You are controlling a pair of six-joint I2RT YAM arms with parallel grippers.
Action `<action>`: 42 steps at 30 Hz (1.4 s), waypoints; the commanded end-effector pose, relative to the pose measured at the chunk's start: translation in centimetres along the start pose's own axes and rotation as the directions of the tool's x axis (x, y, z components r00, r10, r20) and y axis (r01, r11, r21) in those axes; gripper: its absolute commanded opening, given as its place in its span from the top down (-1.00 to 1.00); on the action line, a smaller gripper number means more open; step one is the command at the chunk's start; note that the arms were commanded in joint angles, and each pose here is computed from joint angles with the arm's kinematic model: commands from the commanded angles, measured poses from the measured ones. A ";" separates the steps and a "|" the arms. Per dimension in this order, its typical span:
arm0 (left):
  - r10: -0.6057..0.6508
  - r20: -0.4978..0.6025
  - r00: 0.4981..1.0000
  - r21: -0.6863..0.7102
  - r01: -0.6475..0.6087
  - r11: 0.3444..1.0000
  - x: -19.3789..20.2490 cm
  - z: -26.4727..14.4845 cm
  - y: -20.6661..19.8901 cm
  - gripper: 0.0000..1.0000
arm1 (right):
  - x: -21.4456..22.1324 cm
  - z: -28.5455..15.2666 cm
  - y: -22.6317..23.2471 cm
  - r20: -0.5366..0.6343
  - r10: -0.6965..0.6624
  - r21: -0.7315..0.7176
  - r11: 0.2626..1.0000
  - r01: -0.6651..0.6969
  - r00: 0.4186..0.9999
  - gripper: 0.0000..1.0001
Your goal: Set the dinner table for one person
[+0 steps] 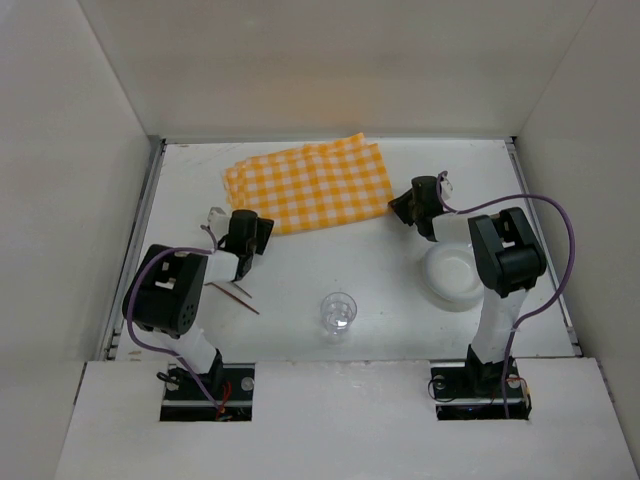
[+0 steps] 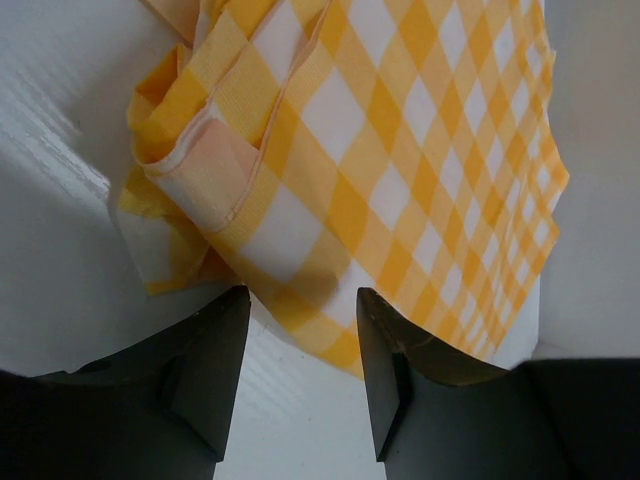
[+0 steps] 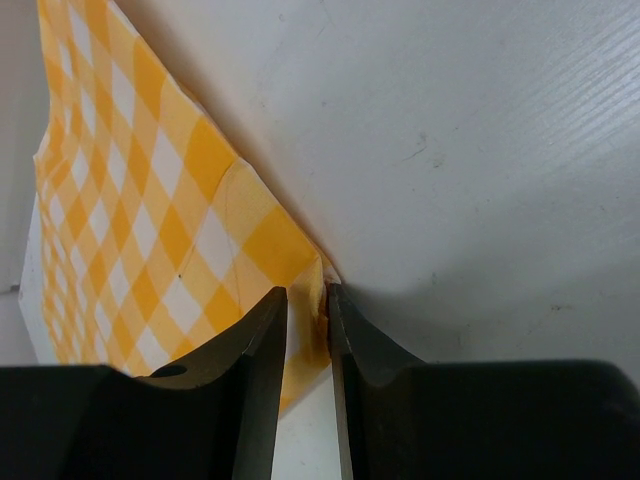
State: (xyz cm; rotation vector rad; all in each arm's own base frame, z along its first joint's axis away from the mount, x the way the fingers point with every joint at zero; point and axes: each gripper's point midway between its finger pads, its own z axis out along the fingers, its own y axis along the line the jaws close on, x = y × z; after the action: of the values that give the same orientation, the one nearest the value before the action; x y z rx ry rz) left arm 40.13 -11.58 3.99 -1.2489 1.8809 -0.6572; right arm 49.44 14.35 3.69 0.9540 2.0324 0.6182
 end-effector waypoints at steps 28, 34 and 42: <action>-0.027 0.041 0.999 -0.018 0.027 0.999 -2.0 0.2 -0.5 0.23 | 0.0 -1.0 1.4 -0.003 -0.047 -0.072 0.996 0.046 0.999 0.38; -0.034 0.058 0.998 -0.013 0.035 0.999 -2.8 0.6 -1.0 0.23 | 0.2 -1.6 0.4 0.000 -0.039 -0.054 0.998 0.039 0.999 -0.01; -0.041 0.076 0.996 -0.009 0.041 0.999 -3.7 1.1 -1.1 0.51 | 1.1 -1.4 0.7 -0.037 -0.052 -0.031 0.998 0.051 0.998 -0.07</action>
State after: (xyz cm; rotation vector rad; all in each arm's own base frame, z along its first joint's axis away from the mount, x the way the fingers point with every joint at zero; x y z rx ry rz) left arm 41.27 -8.32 4.33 -1.3031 1.8184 -0.5664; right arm 48.53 14.69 4.52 0.8951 2.0271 0.6543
